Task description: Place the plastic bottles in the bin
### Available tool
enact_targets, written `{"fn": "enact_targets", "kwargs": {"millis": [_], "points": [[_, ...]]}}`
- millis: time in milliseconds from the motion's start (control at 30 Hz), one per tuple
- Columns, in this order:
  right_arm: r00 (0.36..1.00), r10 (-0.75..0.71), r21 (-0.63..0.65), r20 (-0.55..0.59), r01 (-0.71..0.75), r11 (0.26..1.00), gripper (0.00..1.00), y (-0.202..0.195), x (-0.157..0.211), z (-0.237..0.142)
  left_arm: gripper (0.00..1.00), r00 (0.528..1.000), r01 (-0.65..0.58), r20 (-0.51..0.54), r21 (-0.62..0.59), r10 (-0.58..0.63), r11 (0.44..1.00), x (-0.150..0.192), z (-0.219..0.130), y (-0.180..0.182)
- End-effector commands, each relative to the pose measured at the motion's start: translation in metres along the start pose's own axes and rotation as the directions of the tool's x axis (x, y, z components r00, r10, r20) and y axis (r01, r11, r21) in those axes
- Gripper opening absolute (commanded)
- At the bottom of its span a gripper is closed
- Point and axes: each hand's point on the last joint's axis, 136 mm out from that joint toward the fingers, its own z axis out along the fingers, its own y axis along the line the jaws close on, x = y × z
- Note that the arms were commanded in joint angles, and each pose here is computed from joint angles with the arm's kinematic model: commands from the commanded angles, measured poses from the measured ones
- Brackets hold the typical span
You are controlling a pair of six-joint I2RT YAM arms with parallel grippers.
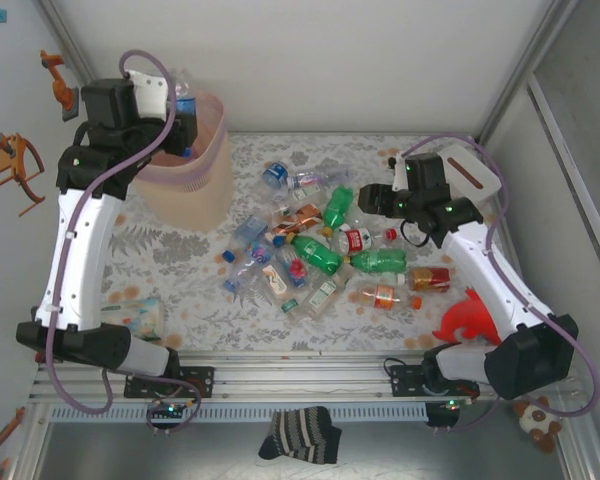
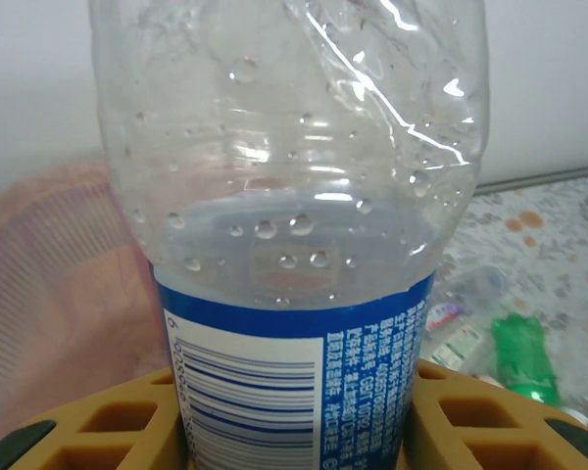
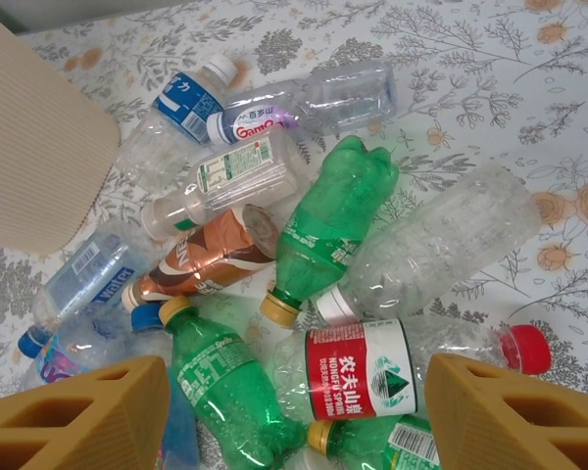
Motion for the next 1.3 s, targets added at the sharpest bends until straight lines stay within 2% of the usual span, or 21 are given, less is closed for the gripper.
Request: {"fn": "enact_targets", "kwargs": {"millis": [0,167,400,567,833,1000,1267], "points": [[0.999,0.006,0.030,0.045,-0.007,1.000,0.69,0.000,-0.004,-0.014,0.31,0.999,-0.044,0.023,-0.032,0.045,0.999,-0.017,0.012,0.019],[0.997,0.016,0.044,0.078,-0.019,0.999,0.69,-0.003,-0.004,-0.023,0.29,0.993,-0.113,-0.036,-0.086,0.110,0.990,-0.015,0.036,0.039],[0.998,0.007,0.049,0.055,-0.010,0.999,0.69,-0.003,0.005,-0.027,0.29,0.969,-0.242,-0.082,-0.141,0.233,0.960,-0.005,0.073,0.059],[0.998,0.004,0.047,0.060,-0.007,0.999,0.69,-0.002,0.004,-0.028,0.29,0.950,-0.295,-0.149,-0.159,0.273,0.942,0.010,0.095,0.075],[0.999,-0.005,0.038,0.042,0.004,0.999,0.69,0.003,0.004,-0.024,0.29,0.912,-0.345,-0.297,-0.183,0.283,0.921,0.053,0.132,0.102],[1.000,-0.002,0.033,0.029,0.001,0.999,0.69,0.004,0.006,-0.022,0.29,0.900,-0.330,-0.355,-0.176,0.252,0.928,0.080,0.145,0.117],[1.000,-0.007,0.024,-0.002,0.007,1.000,0.69,0.004,0.011,-0.013,0.29,0.860,-0.288,-0.476,-0.158,0.183,0.945,0.145,0.167,0.135]]}}
